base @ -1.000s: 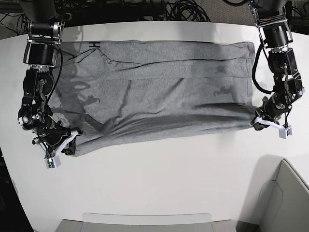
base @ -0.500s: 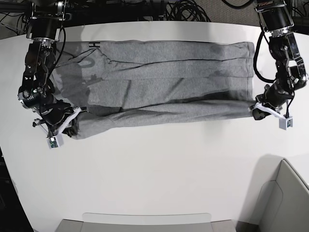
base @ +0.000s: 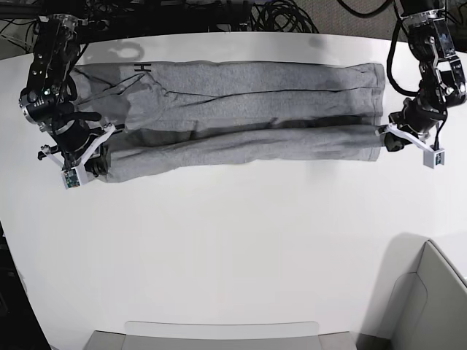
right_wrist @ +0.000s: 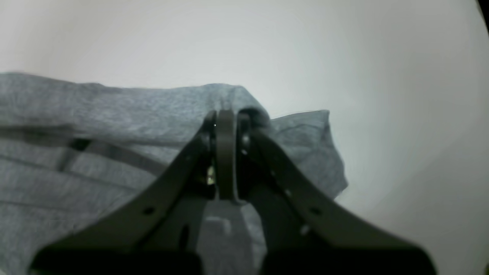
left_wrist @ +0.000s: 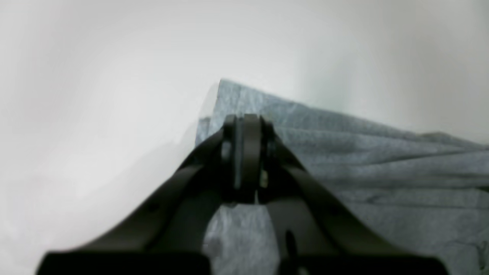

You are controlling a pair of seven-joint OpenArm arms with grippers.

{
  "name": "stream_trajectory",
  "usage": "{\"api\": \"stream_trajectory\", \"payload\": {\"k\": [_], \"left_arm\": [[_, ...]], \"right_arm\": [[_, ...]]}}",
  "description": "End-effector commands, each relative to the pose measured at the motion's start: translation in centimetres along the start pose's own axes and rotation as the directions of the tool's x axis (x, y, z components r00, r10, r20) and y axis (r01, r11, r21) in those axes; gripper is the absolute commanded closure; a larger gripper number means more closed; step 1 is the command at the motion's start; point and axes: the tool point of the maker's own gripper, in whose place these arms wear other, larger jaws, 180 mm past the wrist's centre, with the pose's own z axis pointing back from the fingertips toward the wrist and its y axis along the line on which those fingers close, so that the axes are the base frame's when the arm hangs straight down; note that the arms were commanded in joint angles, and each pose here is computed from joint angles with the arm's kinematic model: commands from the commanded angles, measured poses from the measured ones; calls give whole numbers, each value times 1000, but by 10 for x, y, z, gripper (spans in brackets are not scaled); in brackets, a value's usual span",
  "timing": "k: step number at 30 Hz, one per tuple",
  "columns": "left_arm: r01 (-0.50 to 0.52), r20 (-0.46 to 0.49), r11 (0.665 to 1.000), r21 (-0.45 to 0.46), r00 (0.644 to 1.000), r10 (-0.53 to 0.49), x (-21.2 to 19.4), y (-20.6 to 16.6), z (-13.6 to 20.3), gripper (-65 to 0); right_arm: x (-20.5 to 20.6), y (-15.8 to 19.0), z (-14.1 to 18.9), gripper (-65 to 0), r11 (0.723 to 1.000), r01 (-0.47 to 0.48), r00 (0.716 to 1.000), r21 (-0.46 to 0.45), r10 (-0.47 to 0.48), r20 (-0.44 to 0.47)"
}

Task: Fold the T-shirt properly
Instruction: 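Lift the hem with both grippers and fold it toward the collar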

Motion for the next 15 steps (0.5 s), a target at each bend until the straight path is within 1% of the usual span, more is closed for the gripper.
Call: {"api": "stream_trajectory", "payload": {"k": [1,5,12,15], "left_arm": [[33,46,999,-2,998,-32,15,-3,8,0],[46,20,999,3,999,-46,1,-3,14,0],[42,-31,999,17,999,-42,-20,4,17,0],[41,-50,999,24,998,-40,-29,7,19,0]], "right_arm": [[13,-10,8,0,999,-16,999,-30,17,48],[3,-18,17,0,999,1,999,-54,0,35],[-14,-22,37,0,995,98,994,-18,-98,38],[-23,-22,44,0,993,119,993,-11,-118,29]]}}
